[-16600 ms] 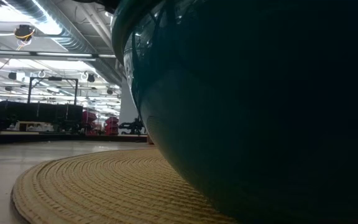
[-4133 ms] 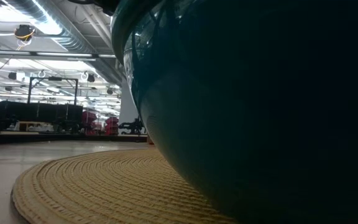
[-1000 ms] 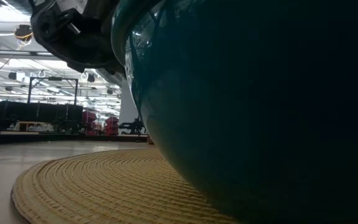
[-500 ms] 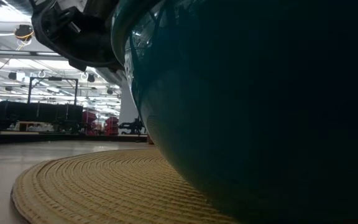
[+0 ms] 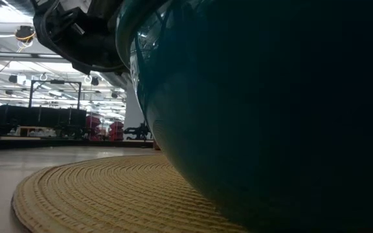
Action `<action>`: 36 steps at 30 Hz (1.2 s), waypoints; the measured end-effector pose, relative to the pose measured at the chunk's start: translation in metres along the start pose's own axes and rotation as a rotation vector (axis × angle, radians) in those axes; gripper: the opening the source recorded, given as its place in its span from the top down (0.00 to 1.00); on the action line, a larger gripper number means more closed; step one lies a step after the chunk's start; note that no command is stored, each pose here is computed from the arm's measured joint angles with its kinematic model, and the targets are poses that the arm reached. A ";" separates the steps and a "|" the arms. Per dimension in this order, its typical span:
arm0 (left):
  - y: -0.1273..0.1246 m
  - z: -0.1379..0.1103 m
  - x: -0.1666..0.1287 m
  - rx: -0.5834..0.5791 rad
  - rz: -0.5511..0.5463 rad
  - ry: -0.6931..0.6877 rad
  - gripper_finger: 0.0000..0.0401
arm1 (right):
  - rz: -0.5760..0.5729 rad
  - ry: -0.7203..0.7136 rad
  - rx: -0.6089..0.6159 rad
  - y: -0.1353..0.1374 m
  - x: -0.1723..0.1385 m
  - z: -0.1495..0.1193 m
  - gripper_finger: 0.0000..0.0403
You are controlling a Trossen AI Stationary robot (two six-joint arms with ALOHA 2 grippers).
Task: Arrange a breakfast setting
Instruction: Put the spoon on the brown table mat to the left side of the blue bowl
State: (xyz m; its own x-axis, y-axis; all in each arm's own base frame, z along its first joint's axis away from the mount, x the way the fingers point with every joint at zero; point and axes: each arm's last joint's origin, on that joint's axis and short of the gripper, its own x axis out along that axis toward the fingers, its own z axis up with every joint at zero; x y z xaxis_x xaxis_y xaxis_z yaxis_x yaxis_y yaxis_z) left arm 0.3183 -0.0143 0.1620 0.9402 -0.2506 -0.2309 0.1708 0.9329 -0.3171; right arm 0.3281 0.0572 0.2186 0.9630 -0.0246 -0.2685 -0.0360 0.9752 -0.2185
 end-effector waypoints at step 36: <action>0.005 0.000 -0.002 0.010 -0.003 0.009 0.99 | 0.041 -0.008 -0.048 0.001 0.000 0.000 0.54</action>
State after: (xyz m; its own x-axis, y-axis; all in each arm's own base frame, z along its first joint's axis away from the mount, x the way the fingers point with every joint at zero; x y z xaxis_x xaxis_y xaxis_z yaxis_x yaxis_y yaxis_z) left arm 0.3177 -0.0087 0.1610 0.9370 -0.2556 -0.2381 0.1767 0.9348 -0.3082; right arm 0.3282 0.0581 0.2185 0.9626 0.0173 -0.2703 -0.0881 0.9637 -0.2521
